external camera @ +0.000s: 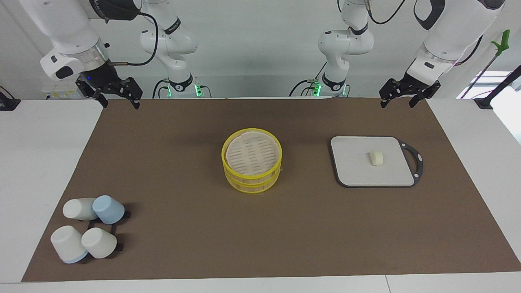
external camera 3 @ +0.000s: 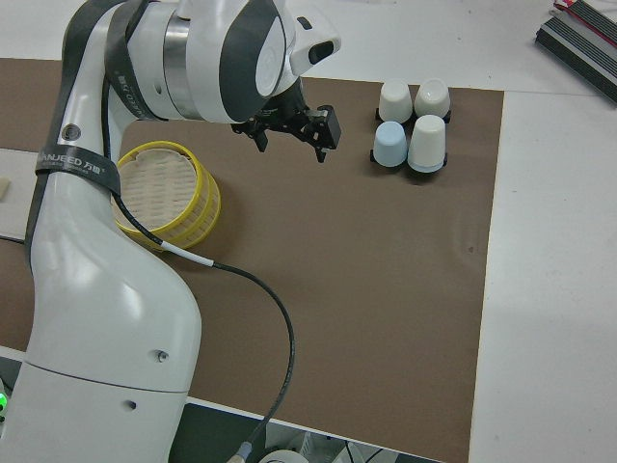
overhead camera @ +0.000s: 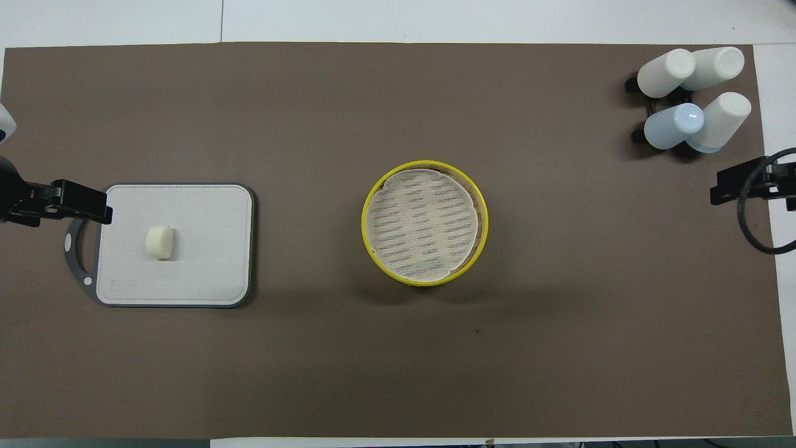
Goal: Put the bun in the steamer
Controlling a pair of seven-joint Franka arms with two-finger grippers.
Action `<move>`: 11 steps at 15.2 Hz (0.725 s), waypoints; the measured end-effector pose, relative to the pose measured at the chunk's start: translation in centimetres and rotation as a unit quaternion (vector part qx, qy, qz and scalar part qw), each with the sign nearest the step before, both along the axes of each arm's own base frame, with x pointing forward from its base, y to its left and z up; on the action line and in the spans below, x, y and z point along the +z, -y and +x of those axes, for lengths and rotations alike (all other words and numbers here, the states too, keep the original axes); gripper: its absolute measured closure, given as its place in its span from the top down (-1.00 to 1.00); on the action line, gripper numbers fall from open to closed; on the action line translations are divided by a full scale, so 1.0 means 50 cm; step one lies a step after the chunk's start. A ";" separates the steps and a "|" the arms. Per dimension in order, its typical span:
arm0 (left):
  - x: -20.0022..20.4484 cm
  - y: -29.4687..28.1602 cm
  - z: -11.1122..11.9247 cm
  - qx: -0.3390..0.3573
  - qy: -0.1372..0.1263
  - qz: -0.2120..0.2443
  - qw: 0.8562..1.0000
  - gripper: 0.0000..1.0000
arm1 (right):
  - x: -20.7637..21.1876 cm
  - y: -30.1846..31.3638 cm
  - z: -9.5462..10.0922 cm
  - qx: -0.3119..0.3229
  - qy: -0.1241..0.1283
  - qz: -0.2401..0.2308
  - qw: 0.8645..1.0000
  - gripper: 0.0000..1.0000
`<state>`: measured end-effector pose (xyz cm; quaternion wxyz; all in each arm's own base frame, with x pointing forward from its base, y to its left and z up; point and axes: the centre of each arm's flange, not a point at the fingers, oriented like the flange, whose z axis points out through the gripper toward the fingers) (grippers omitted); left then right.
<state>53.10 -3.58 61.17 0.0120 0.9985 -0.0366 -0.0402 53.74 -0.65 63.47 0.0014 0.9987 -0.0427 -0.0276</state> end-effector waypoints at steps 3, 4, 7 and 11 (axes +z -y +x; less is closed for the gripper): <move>-0.103 -0.049 -0.008 -0.010 0.018 -0.003 1.000 1.00 | 0.022 -0.071 -0.005 0.033 0.022 0.001 0.999 1.00; -0.160 -0.070 -0.019 -0.016 0.027 -0.004 0.999 1.00 | 0.027 -0.121 -0.003 0.044 0.037 0.002 0.998 1.00; -0.325 -0.122 -0.058 -0.031 0.040 -0.004 0.999 1.00 | 0.005 -0.302 -0.006 0.026 0.048 0.006 0.999 1.00; -0.460 -0.121 -0.072 -0.037 0.056 -0.001 0.998 1.00 | -0.127 -0.582 0.022 0.004 0.046 0.012 0.999 1.00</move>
